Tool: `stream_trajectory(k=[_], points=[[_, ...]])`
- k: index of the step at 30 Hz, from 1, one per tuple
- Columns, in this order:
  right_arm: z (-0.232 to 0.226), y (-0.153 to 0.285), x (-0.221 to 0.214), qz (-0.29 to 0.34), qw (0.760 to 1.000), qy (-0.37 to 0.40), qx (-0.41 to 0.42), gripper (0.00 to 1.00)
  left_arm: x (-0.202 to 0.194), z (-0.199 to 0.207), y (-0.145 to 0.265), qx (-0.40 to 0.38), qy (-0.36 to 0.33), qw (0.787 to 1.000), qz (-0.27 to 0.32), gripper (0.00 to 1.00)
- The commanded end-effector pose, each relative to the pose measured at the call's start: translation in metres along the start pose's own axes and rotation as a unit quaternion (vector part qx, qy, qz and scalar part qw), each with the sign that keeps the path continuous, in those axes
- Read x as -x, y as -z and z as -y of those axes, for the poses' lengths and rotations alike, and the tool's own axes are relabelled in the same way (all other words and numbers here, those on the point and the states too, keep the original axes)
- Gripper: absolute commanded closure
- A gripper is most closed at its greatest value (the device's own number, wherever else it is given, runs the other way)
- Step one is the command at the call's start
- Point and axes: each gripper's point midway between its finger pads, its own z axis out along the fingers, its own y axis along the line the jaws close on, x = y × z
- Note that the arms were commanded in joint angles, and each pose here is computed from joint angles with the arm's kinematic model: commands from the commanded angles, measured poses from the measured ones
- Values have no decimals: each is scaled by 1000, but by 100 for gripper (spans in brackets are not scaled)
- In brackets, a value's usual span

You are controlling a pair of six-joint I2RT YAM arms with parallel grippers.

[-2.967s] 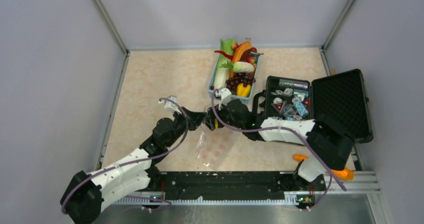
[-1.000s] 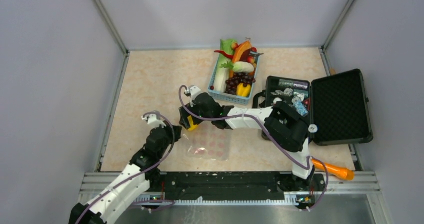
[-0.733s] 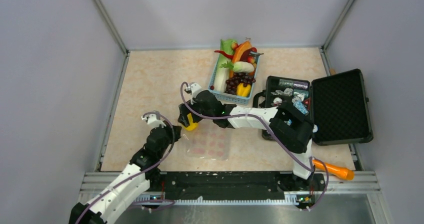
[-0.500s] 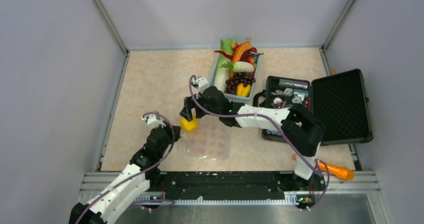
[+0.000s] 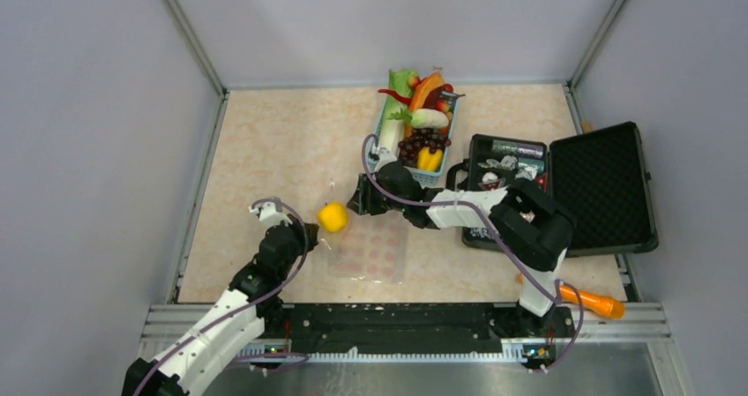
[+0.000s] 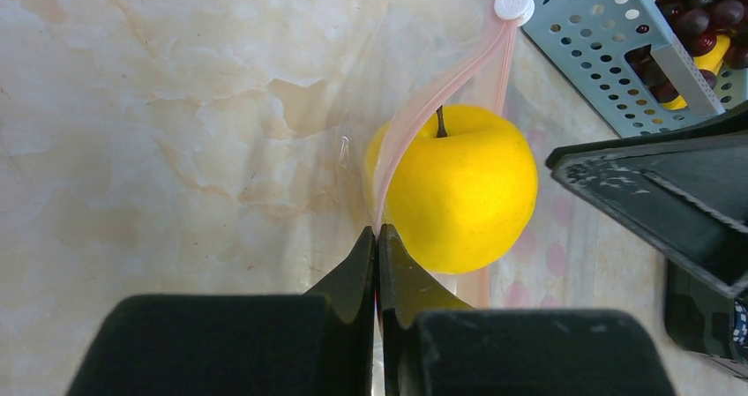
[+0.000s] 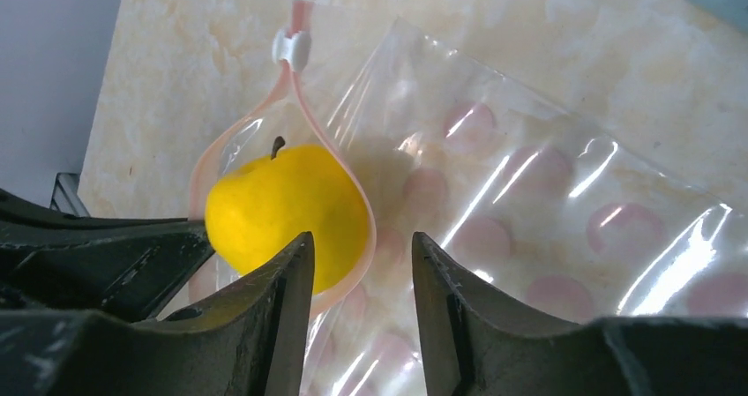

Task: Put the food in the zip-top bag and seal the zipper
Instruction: Adjust the zipper food storage bag at the center of the board.

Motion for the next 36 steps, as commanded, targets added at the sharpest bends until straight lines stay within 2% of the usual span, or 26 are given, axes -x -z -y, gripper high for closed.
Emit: stream_trajectory(k=[1, 7, 11, 20, 26, 29, 36], points=[[-9, -14, -2, -6, 1000, -19, 17, 57, 12, 7, 0, -3, 0, 1000, 15, 100], [-6, -21, -12, -22, 999, -14, 20, 58, 14, 9, -1, -4, -3, 1000, 18, 100], [-10, -25, -14, -28, 999, -12, 35, 64, 14, 10, -1, -6, -2, 1000, 16, 100], [-3, -36, -19, -44, 999, 11, 11, 64, 10, 8, -2, -4, -3, 1000, 6, 100], [-5, -37, -19, -47, 997, 55, -9, 66, 10, 9, -2, -3, -4, 1000, 6, 100], [-12, -38, -25, -60, 995, 78, -5, 69, 10, 9, -2, -4, -3, 1000, 5, 100], [-14, -39, -27, -64, 995, 71, -8, 72, 13, 15, -3, -14, 0, 1000, 10, 100]])
